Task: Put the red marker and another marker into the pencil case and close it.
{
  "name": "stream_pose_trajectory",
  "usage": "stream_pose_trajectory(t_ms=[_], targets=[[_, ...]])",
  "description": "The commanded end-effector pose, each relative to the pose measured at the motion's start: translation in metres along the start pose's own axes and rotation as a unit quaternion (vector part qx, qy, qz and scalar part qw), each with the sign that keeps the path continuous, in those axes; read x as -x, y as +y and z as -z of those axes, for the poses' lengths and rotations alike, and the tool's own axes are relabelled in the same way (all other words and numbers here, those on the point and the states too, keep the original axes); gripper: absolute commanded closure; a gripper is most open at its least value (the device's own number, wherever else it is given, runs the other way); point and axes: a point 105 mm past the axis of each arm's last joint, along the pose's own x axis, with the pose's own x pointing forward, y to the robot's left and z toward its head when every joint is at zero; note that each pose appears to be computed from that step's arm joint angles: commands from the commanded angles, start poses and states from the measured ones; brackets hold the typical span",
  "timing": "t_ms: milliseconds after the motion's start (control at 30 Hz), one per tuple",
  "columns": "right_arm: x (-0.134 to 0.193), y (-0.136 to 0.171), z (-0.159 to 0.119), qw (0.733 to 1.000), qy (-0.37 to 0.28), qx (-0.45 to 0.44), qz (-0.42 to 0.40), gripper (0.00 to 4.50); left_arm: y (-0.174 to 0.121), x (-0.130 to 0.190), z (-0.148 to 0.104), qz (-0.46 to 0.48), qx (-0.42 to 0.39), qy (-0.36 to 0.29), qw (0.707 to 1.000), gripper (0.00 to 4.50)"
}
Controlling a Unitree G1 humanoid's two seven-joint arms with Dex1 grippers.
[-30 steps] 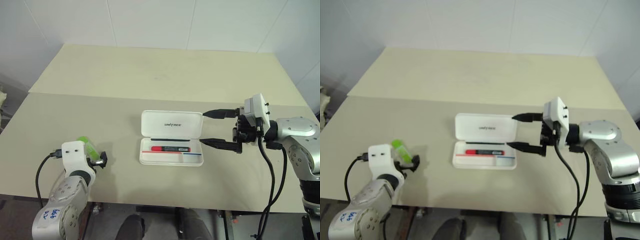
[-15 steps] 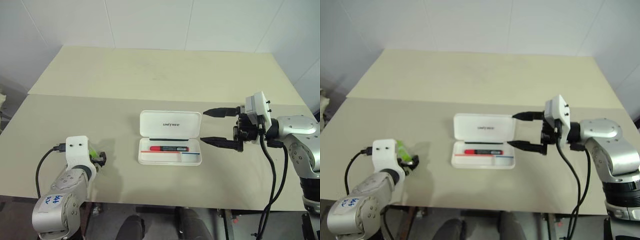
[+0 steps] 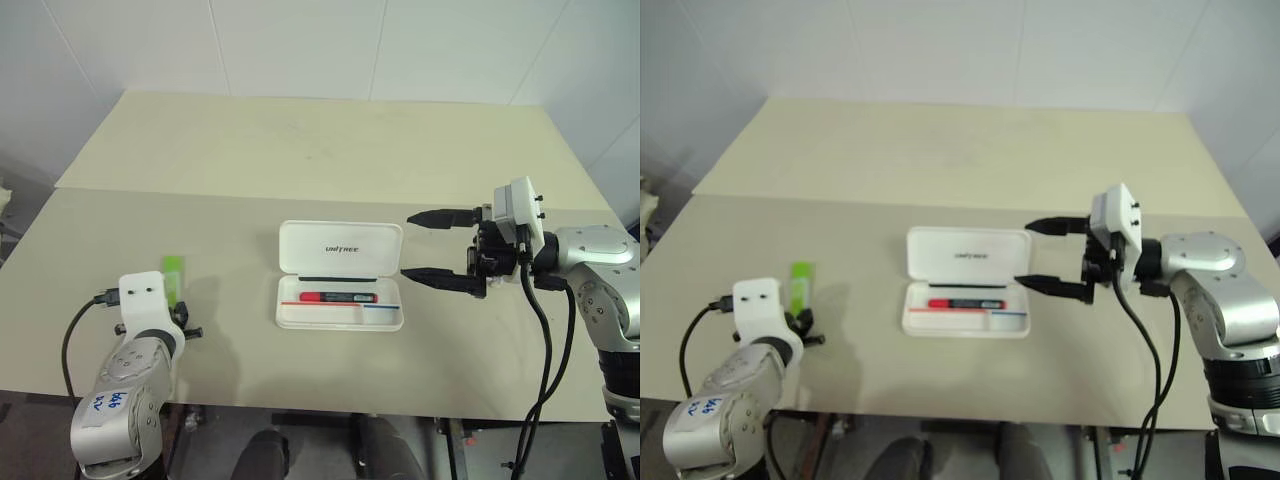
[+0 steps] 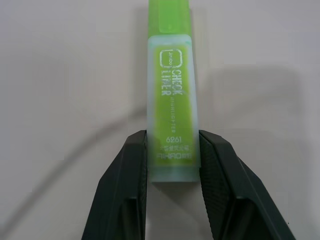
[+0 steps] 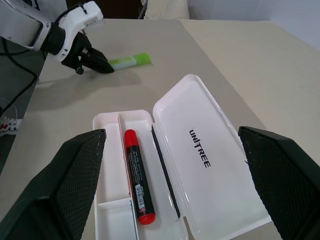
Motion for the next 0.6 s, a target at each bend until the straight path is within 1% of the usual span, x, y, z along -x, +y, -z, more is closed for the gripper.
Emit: stream_pose_trajectory(t_ms=[33, 100, 200, 267, 333, 400, 500, 600], targets=[[0.004, -0.003, -0.008, 1.000, -0.008, 0.021, 0.010, 0.00, 0.002, 0.001, -0.035, 0.009, 0.036, -0.090, 0.995, 3.49], [0.005, -0.003, -0.007, 1.000, -0.004, 0.019, 0.012, 0.00, -0.002, 0.002, -0.054, 0.033, 0.037, -0.143, 0.988, 3.49], [0.008, -0.002, -0.006, 1.000, -0.001, 0.019, 0.016, 0.00, -0.011, 0.005, -0.070, 0.074, 0.018, -0.197, 0.977, 3.49], [0.010, -0.002, -0.008, 1.000, 0.000, 0.018, 0.019, 0.00, -0.024, 0.007, -0.087, 0.137, 0.016, -0.241, 0.961, 3.49], [0.013, -0.001, -0.009, 1.000, 0.005, 0.020, 0.022, 0.00, -0.039, 0.013, -0.102, 0.204, -0.011, -0.278, 0.939, 3.49], [0.018, -0.003, -0.010, 0.999, 0.011, 0.023, 0.030, 0.00, -0.051, 0.018, -0.112, 0.259, -0.040, -0.301, 0.917, 3.49], [0.025, -0.006, -0.012, 0.998, 0.015, 0.027, 0.047, 0.00, -0.065, 0.026, -0.118, 0.329, -0.080, -0.321, 0.884, 3.49], [0.034, -0.009, -0.011, 0.997, 0.023, 0.028, 0.071, 0.00, -0.079, 0.039, -0.124, 0.393, -0.147, -0.358, 0.834, 3.49]])
